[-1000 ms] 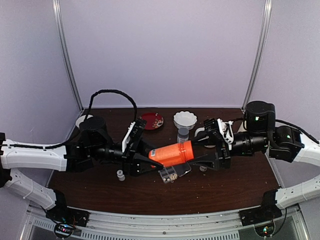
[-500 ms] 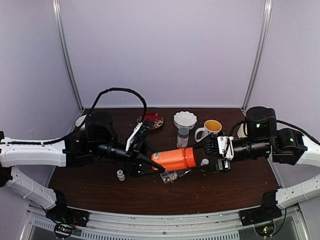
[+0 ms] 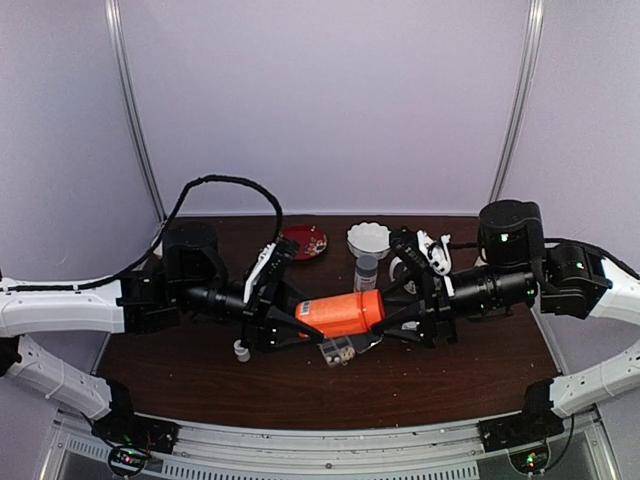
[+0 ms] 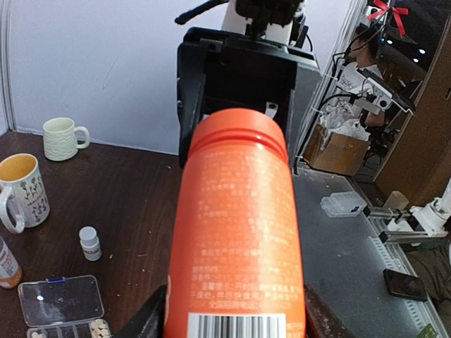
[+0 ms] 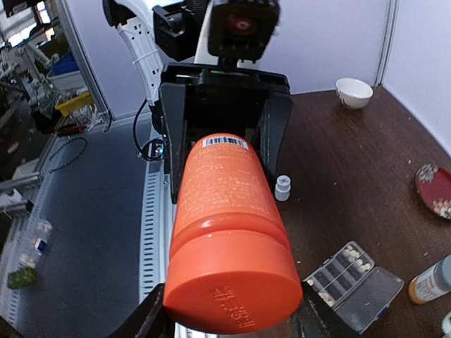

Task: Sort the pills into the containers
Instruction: Screw the lid of the pill bottle onto the pill bottle.

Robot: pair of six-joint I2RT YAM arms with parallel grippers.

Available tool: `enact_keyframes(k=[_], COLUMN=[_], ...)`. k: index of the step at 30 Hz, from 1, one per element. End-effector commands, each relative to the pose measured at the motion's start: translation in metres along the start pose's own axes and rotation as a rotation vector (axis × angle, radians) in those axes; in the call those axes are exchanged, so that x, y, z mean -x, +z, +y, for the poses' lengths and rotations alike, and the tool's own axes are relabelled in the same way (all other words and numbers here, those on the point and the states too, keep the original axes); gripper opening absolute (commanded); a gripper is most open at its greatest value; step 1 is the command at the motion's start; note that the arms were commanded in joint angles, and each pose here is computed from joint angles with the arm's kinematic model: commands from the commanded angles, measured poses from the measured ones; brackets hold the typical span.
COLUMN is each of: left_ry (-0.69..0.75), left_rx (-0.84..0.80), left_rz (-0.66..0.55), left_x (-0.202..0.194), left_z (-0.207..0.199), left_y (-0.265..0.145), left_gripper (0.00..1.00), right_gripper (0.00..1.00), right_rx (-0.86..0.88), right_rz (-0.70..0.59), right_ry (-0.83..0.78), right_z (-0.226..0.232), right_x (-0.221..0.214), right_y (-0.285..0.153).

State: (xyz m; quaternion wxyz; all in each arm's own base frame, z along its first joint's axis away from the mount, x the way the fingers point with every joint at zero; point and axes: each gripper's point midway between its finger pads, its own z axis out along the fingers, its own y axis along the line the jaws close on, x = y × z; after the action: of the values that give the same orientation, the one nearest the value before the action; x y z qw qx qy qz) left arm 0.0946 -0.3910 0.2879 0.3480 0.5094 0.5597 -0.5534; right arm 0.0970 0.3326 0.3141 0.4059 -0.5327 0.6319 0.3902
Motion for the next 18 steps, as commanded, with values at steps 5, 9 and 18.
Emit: enact_keyframes(k=[5,9,18], left_ry=[0.408,0.548,0.702], left_rx=[0.217,0.350,0.418], left_rz=[0.010,0.071,0.062], left_x=[0.031,0.043,0.046], left_z=[0.023,0.043,0.051], left_y=[-0.011,-0.019,-0.023], left_gripper=[0.00,0.00,0.00], right_gripper=[0.00,0.00,0.25], right_rx=[0.080,0.065,0.201], right_rz=[-0.002,0.002,-0.206], right_ry=[0.566,0.801,1.022], right_z=[0.011,0.007,0.008], right_x=[0.022,0.020,0.056], right_y=[0.007,0.009,-0.007])
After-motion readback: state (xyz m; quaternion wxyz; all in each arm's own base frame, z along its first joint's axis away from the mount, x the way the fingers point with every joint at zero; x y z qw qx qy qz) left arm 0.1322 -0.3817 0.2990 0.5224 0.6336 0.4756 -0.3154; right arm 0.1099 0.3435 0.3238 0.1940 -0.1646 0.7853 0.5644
